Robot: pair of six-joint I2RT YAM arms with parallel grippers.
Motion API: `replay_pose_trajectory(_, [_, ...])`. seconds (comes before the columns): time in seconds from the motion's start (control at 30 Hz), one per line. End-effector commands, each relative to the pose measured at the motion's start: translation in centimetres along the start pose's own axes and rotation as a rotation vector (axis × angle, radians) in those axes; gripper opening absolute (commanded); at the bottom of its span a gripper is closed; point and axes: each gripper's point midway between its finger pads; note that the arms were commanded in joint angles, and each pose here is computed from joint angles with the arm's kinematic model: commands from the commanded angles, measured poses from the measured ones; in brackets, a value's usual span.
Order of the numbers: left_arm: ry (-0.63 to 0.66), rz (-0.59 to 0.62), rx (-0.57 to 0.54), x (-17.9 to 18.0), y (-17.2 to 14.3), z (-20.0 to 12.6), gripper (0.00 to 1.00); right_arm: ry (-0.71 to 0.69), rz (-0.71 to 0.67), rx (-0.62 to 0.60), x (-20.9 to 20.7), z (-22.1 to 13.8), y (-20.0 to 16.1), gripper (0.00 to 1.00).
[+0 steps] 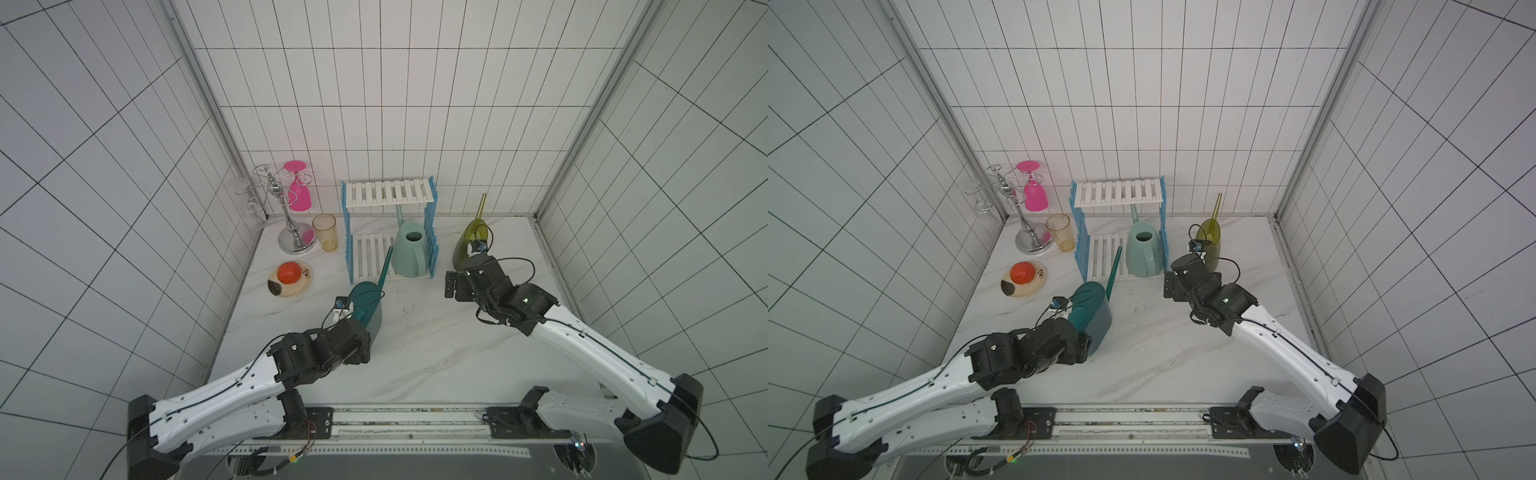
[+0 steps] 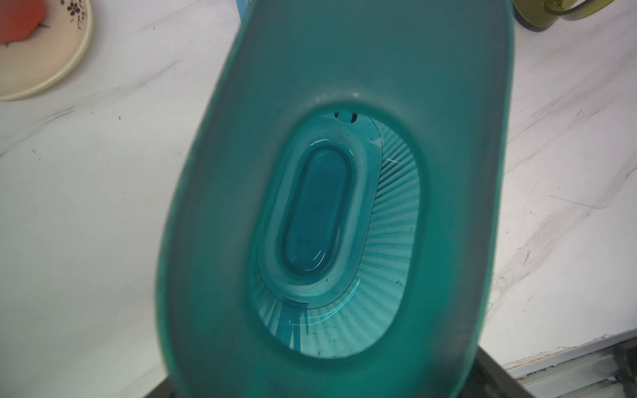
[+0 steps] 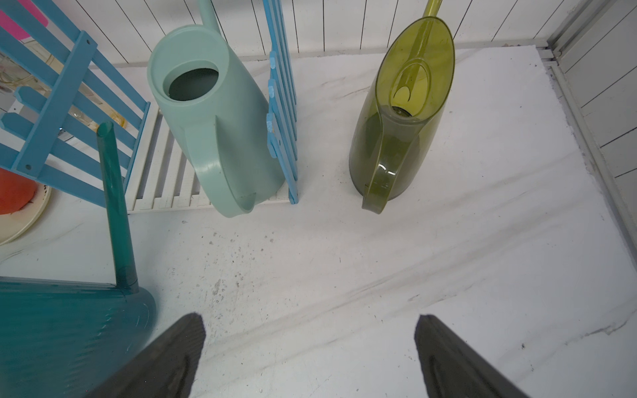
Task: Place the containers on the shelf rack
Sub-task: 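Pick up a container from the center of the board.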
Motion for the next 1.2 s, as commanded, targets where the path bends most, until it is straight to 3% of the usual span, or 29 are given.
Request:
replay_pose_trajectory(0.0, [0.028, -0.008, -0.052, 0.1, 0.6, 0.3, 0.81, 0.005, 0.029, -0.002, -0.3, -0.1, 0.0, 0.99])
replay_pose_trajectory(0.33, [0.012, -0.002, -0.024, 0.0, -0.2, 0.6, 0.58, 0.008, 0.052, -0.002, -0.3, 0.2, -0.4, 0.99])
replay_pose_trajectory(0.63, [-0.024, 0.009, 0.015, -0.6, -1.0, 0.8, 0.26, 0.029, 0.046, -0.013, -0.3, 0.2, -0.7, 0.99])
replay_pose_trajectory(1.0, [-0.059, 0.026, 0.044, -1.2, -1.1, -0.1, 0.07, 0.024, 0.061, -0.012, -0.8, 0.3, -1.0, 0.99])
replay_pose_trajectory(1.17, [-0.087, 0.053, 0.043, -1.7, -0.5, -1.3, 0.03, 0.021, 0.067, -0.012, -0.9, 0.3, -1.1, 0.99])
Point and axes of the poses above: each gripper's point midway between its finger pads, its own z axis out along the fingers, its own x axis along the line the jaws close on, y = z × x, and after that the axes turned 7 degrees about -z, right-handed
